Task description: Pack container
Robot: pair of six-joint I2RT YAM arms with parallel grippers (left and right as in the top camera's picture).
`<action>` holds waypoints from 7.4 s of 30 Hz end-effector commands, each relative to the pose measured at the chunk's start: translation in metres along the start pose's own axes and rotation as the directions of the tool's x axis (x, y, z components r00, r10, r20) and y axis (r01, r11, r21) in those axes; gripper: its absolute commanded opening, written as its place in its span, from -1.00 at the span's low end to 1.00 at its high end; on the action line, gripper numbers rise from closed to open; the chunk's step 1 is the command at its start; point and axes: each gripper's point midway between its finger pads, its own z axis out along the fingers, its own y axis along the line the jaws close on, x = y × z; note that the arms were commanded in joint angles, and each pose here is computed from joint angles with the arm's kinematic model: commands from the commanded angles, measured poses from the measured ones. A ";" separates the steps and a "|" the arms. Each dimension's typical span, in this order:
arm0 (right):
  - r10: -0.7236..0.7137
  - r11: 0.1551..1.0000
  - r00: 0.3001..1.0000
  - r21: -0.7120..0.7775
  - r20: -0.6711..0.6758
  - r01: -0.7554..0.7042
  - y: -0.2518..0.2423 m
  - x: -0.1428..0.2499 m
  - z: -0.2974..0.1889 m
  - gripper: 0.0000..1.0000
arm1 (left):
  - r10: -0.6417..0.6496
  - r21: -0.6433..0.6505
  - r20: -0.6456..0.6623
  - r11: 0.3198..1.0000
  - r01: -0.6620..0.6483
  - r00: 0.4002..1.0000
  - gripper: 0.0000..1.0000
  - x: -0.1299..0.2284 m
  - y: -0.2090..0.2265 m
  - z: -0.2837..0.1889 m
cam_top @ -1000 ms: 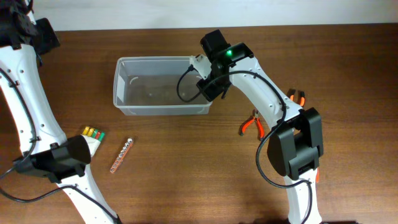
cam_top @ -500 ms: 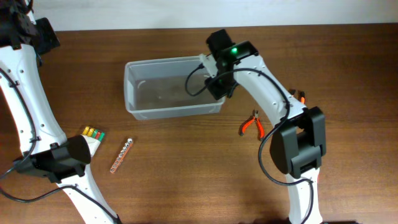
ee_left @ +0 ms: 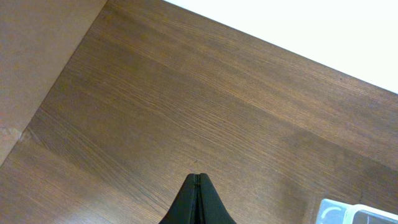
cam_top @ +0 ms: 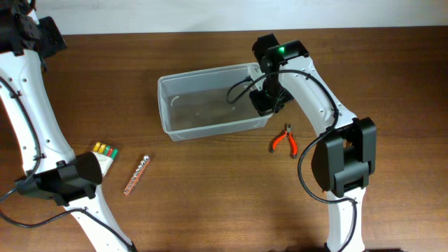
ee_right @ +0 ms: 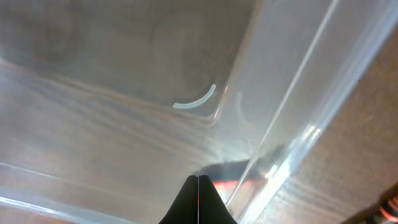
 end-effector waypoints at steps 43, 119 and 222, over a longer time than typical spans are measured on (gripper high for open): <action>0.184 0.967 0.707 0.002 0.682 -0.253 -0.063 0.024 -0.312 0.97 | 0.217 0.150 -0.043 0.967 -0.208 0.975 -0.60 0.035 -0.053 -0.057; 0.163 0.986 0.986 0.027 -0.014 -0.163 -0.082 0.113 0.083 0.98 | 0.209 0.136 -0.221 0.974 -0.182 0.953 0.98 0.212 -0.029 -0.006; -0.559 0.828 0.808 0.066 0.185 0.557 0.078 -0.040 0.039 0.31 | 0.213 0.135 -0.244 0.974 -0.184 0.946 0.99 0.218 -0.027 -0.007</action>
